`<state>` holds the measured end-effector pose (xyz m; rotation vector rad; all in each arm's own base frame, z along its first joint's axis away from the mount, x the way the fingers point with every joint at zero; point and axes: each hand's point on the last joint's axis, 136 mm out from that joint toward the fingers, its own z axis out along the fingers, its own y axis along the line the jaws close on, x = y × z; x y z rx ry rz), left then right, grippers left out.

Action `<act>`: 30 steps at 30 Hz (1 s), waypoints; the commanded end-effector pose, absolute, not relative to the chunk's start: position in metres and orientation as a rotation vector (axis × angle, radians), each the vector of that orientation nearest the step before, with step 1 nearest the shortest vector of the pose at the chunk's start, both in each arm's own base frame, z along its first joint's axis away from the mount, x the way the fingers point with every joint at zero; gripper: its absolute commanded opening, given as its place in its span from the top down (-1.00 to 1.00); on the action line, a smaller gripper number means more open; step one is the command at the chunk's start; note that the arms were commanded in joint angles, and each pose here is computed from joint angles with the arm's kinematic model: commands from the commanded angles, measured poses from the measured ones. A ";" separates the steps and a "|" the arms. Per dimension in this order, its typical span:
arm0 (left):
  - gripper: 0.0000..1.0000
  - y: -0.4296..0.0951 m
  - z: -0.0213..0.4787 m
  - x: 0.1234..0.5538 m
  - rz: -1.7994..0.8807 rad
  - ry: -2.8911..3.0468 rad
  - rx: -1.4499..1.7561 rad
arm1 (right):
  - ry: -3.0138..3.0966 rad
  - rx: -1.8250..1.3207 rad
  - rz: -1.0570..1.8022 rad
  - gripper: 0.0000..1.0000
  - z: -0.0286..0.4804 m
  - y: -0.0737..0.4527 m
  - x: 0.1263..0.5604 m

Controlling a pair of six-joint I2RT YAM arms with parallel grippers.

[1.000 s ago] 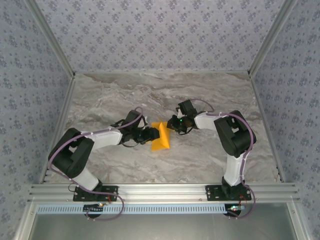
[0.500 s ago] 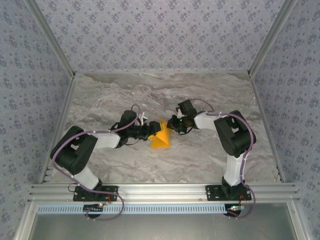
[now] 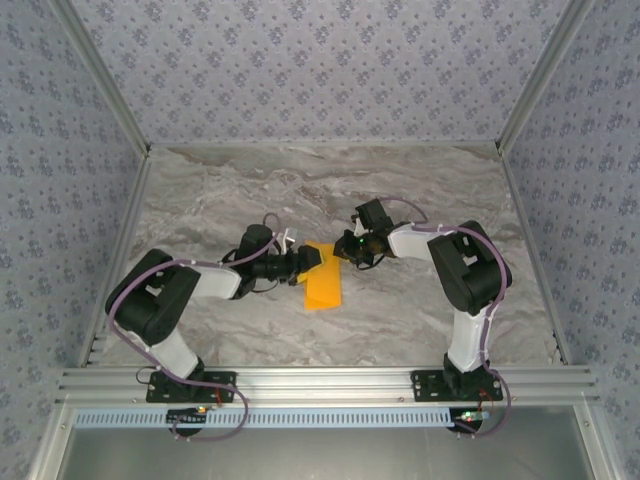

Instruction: Fold a paper plane with a square sheet of paper (pick it up from the middle)

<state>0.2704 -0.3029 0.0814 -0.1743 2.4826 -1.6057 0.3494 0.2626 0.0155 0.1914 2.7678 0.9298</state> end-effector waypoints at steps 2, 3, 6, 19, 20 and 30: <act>-0.09 -0.296 0.057 0.255 -1.545 2.600 -0.209 | 2.980 0.269 0.586 0.67 -0.037 0.213 0.310; 0.00 -0.294 0.052 0.254 -1.524 2.621 -0.217 | 2.948 0.242 0.623 0.67 -0.026 0.217 0.315; 0.15 -0.289 0.041 0.252 -1.461 2.671 -0.237 | 2.842 0.116 0.772 0.66 0.014 0.237 0.327; 0.45 -0.287 0.031 0.249 -1.418 2.723 -0.251 | 2.788 -0.087 0.929 0.88 0.053 0.275 0.287; 0.45 -0.286 0.031 0.250 -1.415 2.722 -0.250 | 2.804 -0.082 0.931 0.90 0.050 0.276 0.282; 0.38 -0.291 0.040 0.237 -1.442 2.732 -0.190 | 2.988 -0.090 0.848 0.99 0.004 0.274 0.235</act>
